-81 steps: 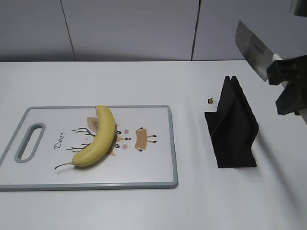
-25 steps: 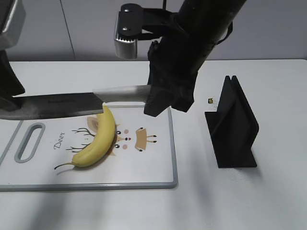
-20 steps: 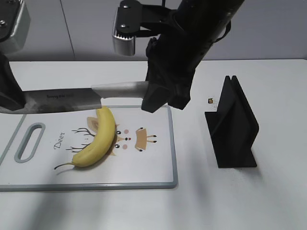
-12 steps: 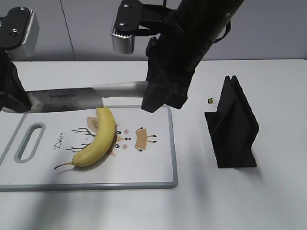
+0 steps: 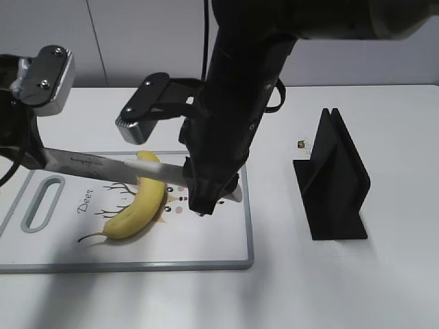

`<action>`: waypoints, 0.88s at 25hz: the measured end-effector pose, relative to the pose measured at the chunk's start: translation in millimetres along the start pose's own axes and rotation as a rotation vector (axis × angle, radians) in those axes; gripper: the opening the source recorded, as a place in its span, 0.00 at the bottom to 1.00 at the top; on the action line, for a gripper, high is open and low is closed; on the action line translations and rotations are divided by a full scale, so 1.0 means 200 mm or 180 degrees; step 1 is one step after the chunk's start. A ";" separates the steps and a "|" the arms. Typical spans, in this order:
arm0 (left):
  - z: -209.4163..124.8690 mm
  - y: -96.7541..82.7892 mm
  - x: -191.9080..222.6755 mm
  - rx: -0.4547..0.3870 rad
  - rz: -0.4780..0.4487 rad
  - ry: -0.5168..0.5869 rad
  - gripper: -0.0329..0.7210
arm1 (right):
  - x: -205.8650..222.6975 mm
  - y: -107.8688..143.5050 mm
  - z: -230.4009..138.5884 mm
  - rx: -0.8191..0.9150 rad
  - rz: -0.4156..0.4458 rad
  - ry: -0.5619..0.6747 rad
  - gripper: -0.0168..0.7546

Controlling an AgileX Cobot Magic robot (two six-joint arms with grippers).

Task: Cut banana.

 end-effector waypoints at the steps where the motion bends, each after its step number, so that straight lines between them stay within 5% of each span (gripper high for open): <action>1: 0.00 -0.01 0.02 0.0004 -0.0058 0.0004 0.04 | 0.02 0.01 -0.01 0.0035 0.0012 0.0033 0.25; 14: 0.09 -0.07 0.16 -0.0667 -0.0219 -0.0315 0.04 | 0.06 -0.17 -0.16 -0.0012 -0.0153 0.0230 0.25; 22: 0.05 -0.10 0.29 -0.0779 -0.0093 -0.0252 0.04 | 0.20 -0.21 -0.19 -0.0034 -0.0135 0.0349 0.26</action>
Point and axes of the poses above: a point on each arm's last joint axis where the gripper is mounted, x pointing out along that axis toward the gripper, y along the wrist's bending axis when the last joint is at zero, z = x × y, the point moved 9 cm from there along x, pointing out along that axis toward the gripper, and after that the axes turned 8 degrees about x, right-handed, at the moved point
